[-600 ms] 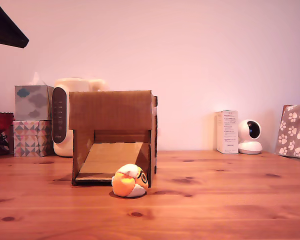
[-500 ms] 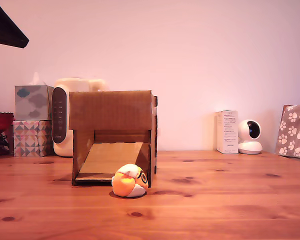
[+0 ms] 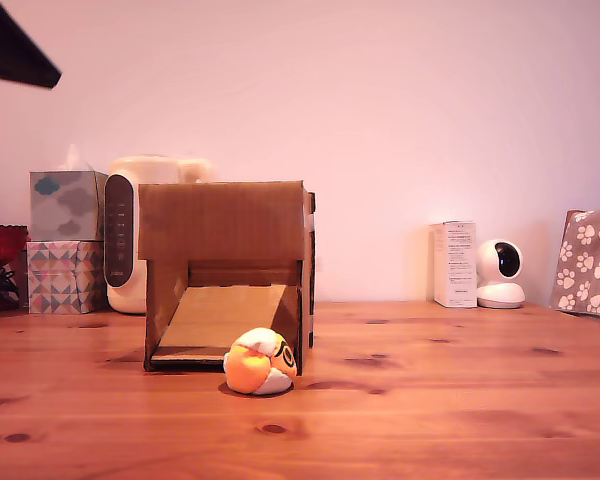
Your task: Drop the footbag into the cardboard dice tower
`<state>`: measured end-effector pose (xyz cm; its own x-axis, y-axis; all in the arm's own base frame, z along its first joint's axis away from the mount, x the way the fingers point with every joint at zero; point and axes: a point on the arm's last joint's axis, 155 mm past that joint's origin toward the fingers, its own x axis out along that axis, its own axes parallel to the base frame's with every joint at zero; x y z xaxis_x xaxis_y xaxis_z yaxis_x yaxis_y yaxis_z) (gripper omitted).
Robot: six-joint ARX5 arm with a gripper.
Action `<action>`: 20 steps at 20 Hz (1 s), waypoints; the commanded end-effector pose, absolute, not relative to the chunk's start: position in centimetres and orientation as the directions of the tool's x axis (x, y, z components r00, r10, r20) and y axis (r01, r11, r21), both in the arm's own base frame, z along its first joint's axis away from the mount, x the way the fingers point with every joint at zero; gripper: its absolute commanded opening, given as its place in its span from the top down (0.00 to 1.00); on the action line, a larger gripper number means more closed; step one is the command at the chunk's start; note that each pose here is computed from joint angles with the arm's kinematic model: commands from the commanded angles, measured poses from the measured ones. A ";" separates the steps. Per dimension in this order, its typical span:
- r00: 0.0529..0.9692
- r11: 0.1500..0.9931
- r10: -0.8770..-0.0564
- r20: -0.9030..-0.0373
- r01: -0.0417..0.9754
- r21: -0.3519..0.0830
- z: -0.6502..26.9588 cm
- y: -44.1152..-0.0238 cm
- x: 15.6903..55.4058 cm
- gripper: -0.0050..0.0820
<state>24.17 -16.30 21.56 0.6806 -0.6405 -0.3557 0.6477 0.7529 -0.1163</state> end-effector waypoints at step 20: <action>0.625 0.667 -0.741 -0.244 0.727 -0.161 15.5 -20.7 23.6 0.97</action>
